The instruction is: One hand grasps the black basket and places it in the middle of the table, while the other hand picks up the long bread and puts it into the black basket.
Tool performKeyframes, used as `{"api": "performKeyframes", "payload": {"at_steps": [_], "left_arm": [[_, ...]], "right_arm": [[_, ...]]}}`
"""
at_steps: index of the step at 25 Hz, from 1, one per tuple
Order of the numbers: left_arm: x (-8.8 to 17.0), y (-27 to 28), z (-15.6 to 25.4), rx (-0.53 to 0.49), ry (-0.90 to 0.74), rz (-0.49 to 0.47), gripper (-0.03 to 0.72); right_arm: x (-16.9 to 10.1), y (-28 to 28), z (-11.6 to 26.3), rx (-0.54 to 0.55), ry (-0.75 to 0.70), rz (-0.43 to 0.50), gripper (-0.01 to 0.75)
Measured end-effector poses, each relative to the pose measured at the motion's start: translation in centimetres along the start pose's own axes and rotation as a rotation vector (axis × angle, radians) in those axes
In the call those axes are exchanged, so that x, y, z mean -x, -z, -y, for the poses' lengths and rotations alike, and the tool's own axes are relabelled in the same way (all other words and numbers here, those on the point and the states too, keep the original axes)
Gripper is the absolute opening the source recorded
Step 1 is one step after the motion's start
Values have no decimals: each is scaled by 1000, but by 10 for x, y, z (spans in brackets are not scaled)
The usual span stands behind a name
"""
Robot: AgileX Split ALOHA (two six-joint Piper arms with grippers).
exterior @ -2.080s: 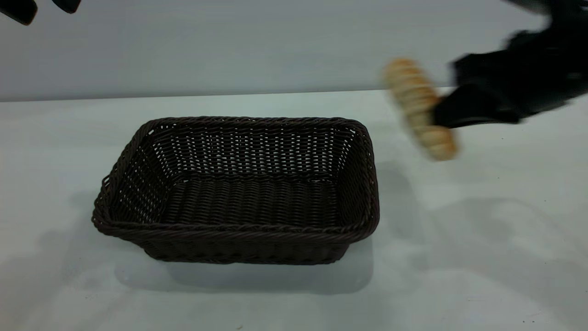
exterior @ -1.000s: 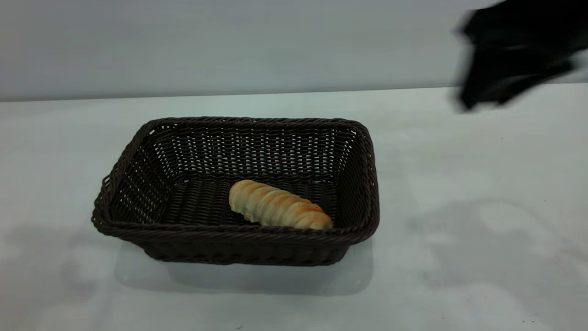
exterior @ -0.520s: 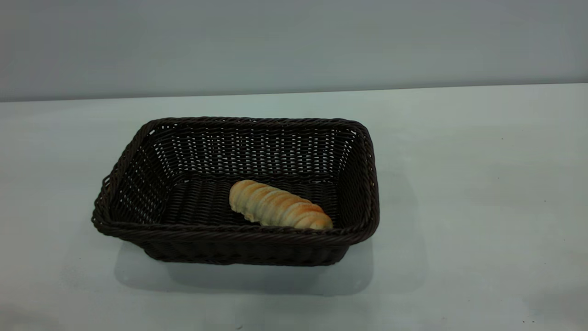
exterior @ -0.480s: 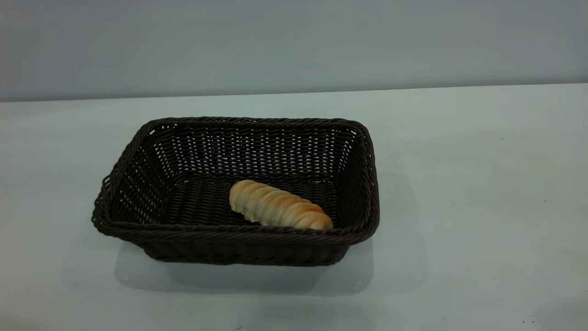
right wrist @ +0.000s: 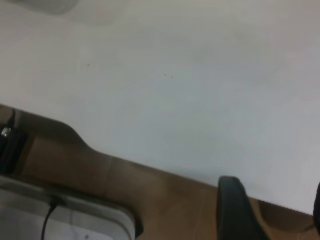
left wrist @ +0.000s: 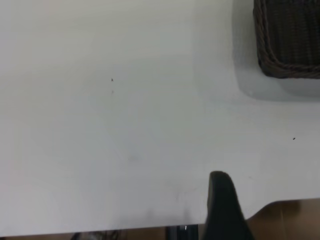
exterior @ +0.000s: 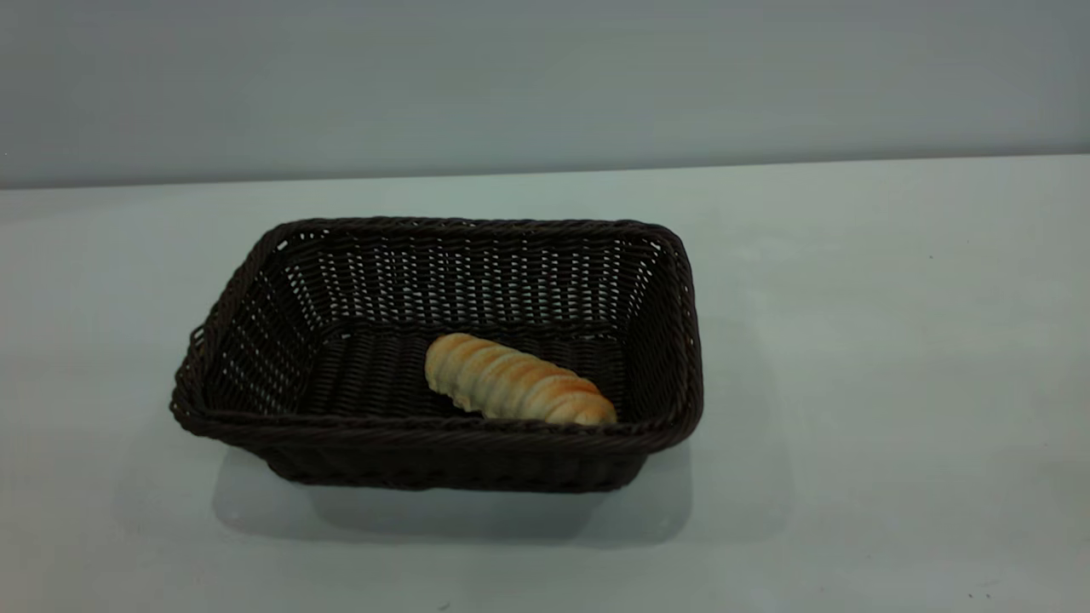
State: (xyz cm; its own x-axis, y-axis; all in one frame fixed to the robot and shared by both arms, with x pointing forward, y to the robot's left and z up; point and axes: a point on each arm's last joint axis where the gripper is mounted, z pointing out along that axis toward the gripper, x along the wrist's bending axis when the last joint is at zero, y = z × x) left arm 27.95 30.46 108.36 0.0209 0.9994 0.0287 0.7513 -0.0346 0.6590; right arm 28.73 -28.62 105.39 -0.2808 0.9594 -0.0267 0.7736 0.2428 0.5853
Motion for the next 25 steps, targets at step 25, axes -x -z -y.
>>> {"api": "performKeyframes", "payload": {"at_steps": [25], "left_arm": [[2,-8,65,87,-38,66,541]], "right_arm": [[-2,2,30,177,8,-2,357]]}}
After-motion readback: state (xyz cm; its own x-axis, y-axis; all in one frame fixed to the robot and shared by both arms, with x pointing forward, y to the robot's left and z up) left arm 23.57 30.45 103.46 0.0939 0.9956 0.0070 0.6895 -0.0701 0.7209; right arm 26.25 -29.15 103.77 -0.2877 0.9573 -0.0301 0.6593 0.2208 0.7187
